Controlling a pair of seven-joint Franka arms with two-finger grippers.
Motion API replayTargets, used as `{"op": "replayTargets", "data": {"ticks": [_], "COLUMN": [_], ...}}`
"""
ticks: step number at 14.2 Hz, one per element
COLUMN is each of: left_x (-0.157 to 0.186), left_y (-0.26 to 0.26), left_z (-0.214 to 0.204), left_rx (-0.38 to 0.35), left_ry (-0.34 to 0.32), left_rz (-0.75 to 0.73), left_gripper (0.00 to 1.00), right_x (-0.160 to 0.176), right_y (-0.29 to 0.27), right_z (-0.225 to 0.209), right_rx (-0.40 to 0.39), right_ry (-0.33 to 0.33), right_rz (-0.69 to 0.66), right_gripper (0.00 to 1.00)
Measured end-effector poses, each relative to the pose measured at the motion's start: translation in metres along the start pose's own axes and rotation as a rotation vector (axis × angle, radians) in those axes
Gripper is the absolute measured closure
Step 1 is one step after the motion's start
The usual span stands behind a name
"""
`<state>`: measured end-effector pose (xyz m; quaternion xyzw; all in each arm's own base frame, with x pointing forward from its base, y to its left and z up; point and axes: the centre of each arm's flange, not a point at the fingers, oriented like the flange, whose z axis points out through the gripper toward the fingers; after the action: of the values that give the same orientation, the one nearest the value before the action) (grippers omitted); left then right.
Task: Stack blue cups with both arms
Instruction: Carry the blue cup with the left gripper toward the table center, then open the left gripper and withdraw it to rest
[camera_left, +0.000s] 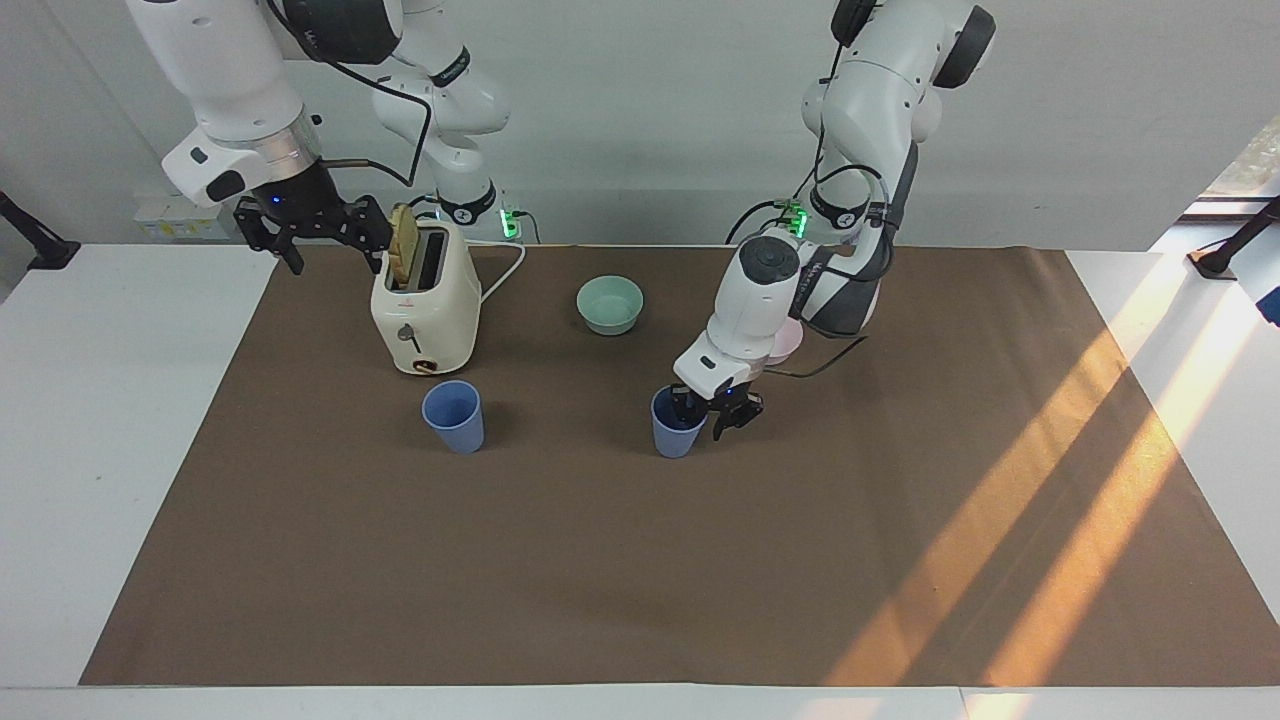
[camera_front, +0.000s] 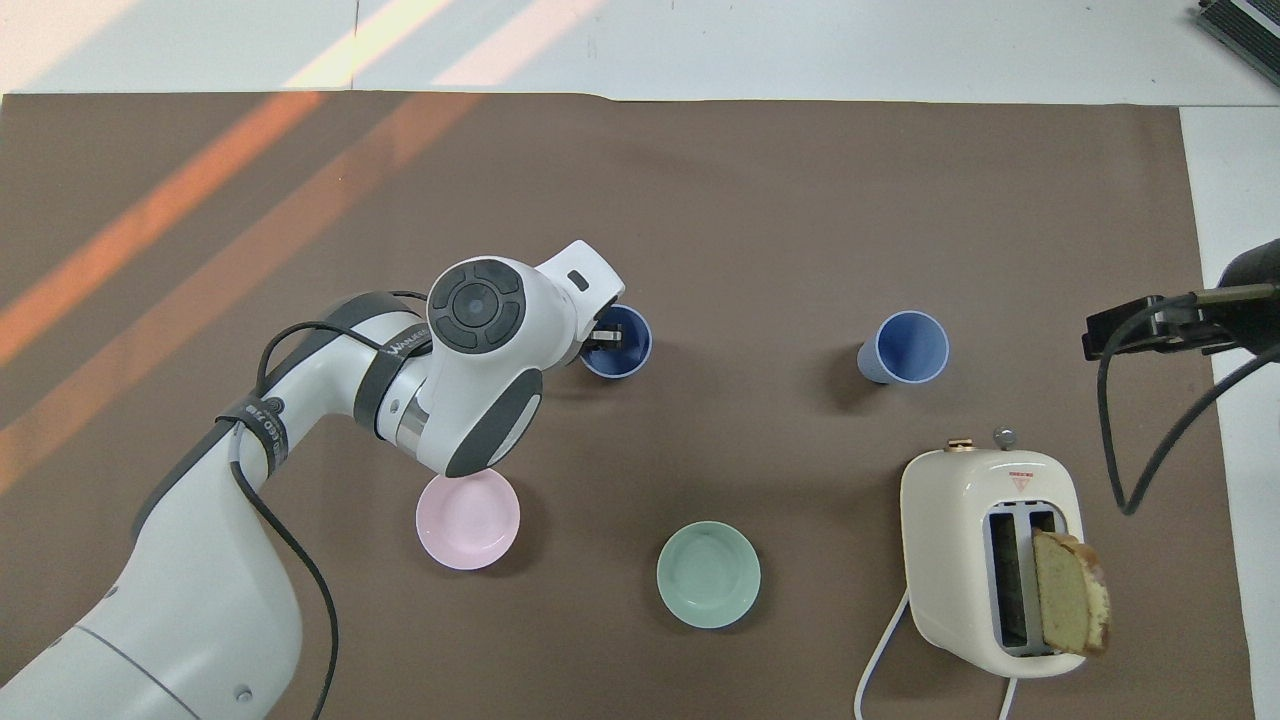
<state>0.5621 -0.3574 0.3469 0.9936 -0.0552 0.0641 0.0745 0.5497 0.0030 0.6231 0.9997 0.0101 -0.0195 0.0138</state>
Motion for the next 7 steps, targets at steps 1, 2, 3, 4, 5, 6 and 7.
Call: {"op": "replayTargets", "data": {"ticks": [1, 2, 3, 4, 5, 6, 7], "left_x": [0.004, 0.006, 0.006, 0.005, 0.003, 0.002, 0.002], "left_y": [0.0, 0.002, 0.003, 0.001, -0.003, -0.008, -0.016], "left_z": [-0.009, -0.02, -0.032, -0.045, -0.061, -0.08, -0.098], "left_rx": [-0.001, -0.001, 0.008, 0.026, 0.047, 0.066, 0.083], "left_ry": [0.009, 0.02, 0.018, 0.008, -0.002, -0.003, 0.001], "left_rz": [-0.001, 0.0, 0.001, 0.0, -0.003, -0.009, -0.014], "left_gripper": [0.32, 0.22, 0.11, 0.0, 0.0, 0.0, 0.0], "right_x": [0.0, 0.0, 0.0, 0.0, 0.0, 0.0, 0.0], "right_y": [0.0, 0.0, 0.0, 0.0, 0.0, 0.0, 0.0], "right_z": [0.0, 0.0, 0.0, 0.0, 0.0, 0.0, 0.0], "right_rx": [0.0, 0.0, 0.0, 0.0, 0.0, 0.0, 0.0], "right_ry": [0.0, 0.0, 0.0, 0.0, 0.0, 0.0, 0.0], "right_rz": [0.0, 0.0, 0.0, 0.0, 0.0, 0.0, 0.0], "right_gripper": [0.0, 0.0, 0.0, 0.0, 0.0, 0.0, 0.0]}}
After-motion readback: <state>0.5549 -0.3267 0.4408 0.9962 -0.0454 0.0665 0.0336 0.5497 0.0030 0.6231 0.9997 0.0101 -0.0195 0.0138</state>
